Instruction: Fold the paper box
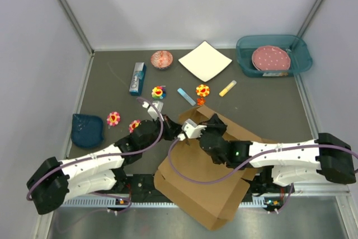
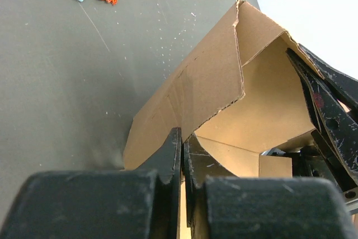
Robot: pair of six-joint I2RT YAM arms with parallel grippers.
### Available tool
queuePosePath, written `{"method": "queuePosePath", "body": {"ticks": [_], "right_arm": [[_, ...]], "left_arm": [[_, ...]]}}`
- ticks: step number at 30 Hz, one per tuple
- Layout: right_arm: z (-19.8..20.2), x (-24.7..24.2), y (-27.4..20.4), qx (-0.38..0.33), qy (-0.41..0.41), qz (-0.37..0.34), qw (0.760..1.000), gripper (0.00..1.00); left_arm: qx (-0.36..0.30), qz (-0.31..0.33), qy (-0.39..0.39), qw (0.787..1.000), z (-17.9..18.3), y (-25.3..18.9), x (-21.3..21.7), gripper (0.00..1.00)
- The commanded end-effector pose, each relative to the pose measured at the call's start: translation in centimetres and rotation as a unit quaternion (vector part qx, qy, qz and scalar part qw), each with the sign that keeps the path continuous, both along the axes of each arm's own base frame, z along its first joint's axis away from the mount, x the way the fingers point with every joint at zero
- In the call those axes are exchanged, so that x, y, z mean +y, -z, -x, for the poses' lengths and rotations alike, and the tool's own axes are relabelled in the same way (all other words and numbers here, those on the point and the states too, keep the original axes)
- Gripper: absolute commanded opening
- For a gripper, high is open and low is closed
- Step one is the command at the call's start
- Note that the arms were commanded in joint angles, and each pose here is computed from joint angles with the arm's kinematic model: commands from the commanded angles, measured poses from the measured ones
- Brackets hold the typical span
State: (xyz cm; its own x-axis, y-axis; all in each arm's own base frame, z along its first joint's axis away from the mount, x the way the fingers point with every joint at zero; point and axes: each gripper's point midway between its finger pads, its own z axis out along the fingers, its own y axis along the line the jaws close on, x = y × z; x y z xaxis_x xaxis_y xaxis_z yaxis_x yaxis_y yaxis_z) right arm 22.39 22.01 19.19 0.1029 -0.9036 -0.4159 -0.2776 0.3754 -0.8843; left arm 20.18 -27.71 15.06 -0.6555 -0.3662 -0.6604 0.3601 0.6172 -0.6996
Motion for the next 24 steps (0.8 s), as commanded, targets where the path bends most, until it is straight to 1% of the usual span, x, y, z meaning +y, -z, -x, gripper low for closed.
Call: {"method": "queuePosePath", "body": {"ticks": [1, 5, 7, 10, 12, 14, 15, 17, 18, 19, 21, 22, 24], "right_arm": [[1.4, 2.9, 0.0, 0.015, -0.056, -0.042, 0.997, 0.0], [2.4, 3.2, 0.8, 0.004, -0.062, -0.032, 0.998, 0.0], [3.1, 3.4, 1.2, -0.006, -0.061, -0.025, 0.998, 0.0], [4.1, 3.7, 2.1, -0.014, -0.06, -0.041, 0.997, 0.0], [4.5, 4.1, 2.9, -0.013, -0.059, -0.041, 0.997, 0.0], [4.6, 4.3, 3.5, -0.017, -0.053, -0.043, 0.998, 0.0], [4.6, 4.7, 3.1, -0.021, -0.051, -0.067, 0.996, 0.0], [4.4, 4.8, 3.1, -0.035, -0.05, -0.073, 0.995, 0.0], [4.4, 5.4, 2.3, -0.044, -0.05, -0.114, 0.991, 0.0], [4.3, 5.6, 2.1, -0.056, -0.059, -0.098, 0.992, 0.0], [3.6, 6.0, 2.5, -0.073, -0.054, -0.088, 0.992, 0.0], [3.2, 6.2, 1.0, -0.095, -0.05, -0.106, 0.989, 0.0], [2.3, 6.2, 0.2, -0.119, -0.041, -0.116, 0.985, 0.0]], "left_arm": [[-0.03, 0.091, 0.022, 0.995, 1.1, -2.6, -1.3, 0.0], [-0.029, 0.097, 0.033, 0.994, 2.0, -1.7, -1.7, 0.0], [-0.027, 0.087, 0.043, 0.995, 2.3, -1.0, -1.9, 0.0], [-0.031, 0.08, 0.046, 0.995, 2.7, -0.2, -1.9, 0.0], [-0.038, 0.089, 0.04, 0.994, 2.8, 0.1, -1.5, 0.0], [-0.045, 0.088, 0.026, 0.995, 2.6, 0.5, -0.8, 0.0], [-0.054, 0.091, 0.02, 0.994, 2.4, 0.2, -0.6, 0.0], [-0.078, 0.083, -0.003, 0.994, 1.7, 0.0, 0.3, 0.0], [-0.087, 0.079, -0.015, 0.993, 1.4, -0.2, 0.7, 0.0], [-0.1, 0.082, -0.026, 0.991, 1.1, -0.7, 1.1, 0.0], [-0.127, 0.072, -0.067, 0.987, -0.1, -1.5, 2.3, 0.0], [-0.137, 0.074, -0.081, 0.985, -0.5, -2.1, 2.7, 0.0], [-0.165, 0.063, -0.101, 0.979, -1.3, -3.3, 3.3, 0.0]]}}
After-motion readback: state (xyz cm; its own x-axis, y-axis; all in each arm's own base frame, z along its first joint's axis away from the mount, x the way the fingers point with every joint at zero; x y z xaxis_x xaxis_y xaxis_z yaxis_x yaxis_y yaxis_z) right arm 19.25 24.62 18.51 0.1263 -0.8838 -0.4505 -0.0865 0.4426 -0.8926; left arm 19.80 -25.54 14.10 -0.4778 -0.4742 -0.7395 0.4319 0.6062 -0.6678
